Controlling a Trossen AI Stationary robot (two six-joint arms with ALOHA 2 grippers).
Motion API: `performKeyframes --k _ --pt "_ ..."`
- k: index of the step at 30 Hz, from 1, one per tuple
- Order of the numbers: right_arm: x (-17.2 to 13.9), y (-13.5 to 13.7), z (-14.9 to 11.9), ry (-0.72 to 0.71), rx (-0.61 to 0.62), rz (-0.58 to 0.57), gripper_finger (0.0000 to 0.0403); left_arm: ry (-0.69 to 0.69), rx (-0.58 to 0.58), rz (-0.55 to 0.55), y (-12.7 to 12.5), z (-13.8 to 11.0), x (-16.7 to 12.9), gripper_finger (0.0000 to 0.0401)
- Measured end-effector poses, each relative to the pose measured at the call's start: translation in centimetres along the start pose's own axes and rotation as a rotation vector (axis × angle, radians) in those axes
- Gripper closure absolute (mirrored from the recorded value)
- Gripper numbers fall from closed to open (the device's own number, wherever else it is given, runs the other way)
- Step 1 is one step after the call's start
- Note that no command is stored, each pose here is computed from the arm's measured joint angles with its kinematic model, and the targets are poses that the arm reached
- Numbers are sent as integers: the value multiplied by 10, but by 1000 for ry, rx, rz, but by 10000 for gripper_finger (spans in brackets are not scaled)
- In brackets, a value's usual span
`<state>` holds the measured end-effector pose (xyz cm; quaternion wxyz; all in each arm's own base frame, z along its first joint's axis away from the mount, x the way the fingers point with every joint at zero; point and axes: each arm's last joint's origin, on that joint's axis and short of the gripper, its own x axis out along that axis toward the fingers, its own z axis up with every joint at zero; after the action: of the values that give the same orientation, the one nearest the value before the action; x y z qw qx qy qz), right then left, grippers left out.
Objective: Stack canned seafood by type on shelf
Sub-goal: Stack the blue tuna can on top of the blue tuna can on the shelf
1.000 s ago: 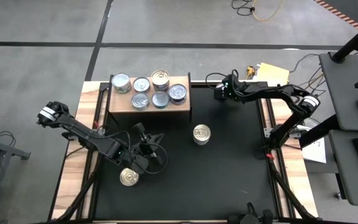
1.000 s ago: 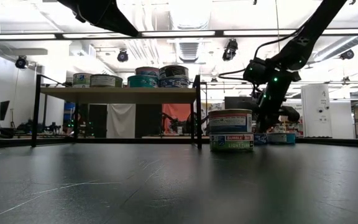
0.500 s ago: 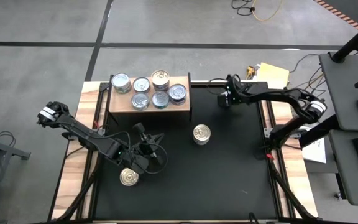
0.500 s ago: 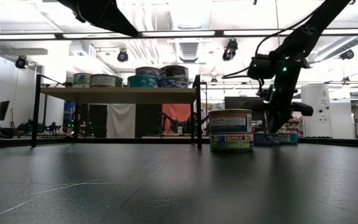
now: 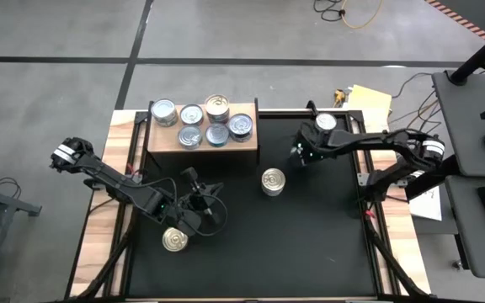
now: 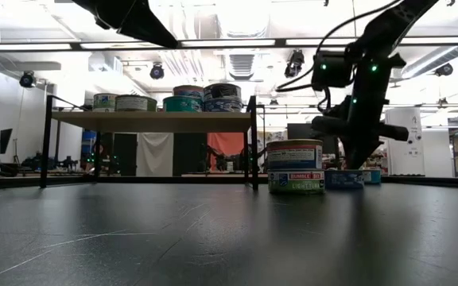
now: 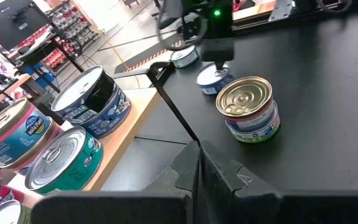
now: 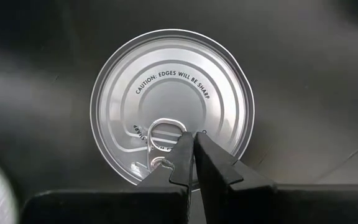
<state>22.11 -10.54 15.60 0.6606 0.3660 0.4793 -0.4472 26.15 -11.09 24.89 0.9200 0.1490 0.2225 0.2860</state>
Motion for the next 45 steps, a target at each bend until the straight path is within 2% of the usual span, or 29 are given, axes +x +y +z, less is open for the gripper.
performKeyframes --k 14,23,26,29,33,38,45 --pt "-27 39 -78 75 -80 36 390 2 0 -10 0 0 0 401" --pt "-49 53 -134 111 -156 130 390 13 -1 -60 -2 0 0 401" --pt "-49 64 -149 98 -197 196 390 25 -6 -121 -4 -1 0 401" --pt "-48 80 -161 74 -236 317 390 32 -23 -204 -6 1 -1 401" --pt "-55 95 -167 35 -314 424 390 36 -44 -295 -9 2 -1 401" --pt "-74 98 -159 -95 -344 382 390 35 -77 -353 -11 4 -2 401" --pt "-75 78 -156 -141 -307 168 390 45 -126 -374 -14 1 -4 401"
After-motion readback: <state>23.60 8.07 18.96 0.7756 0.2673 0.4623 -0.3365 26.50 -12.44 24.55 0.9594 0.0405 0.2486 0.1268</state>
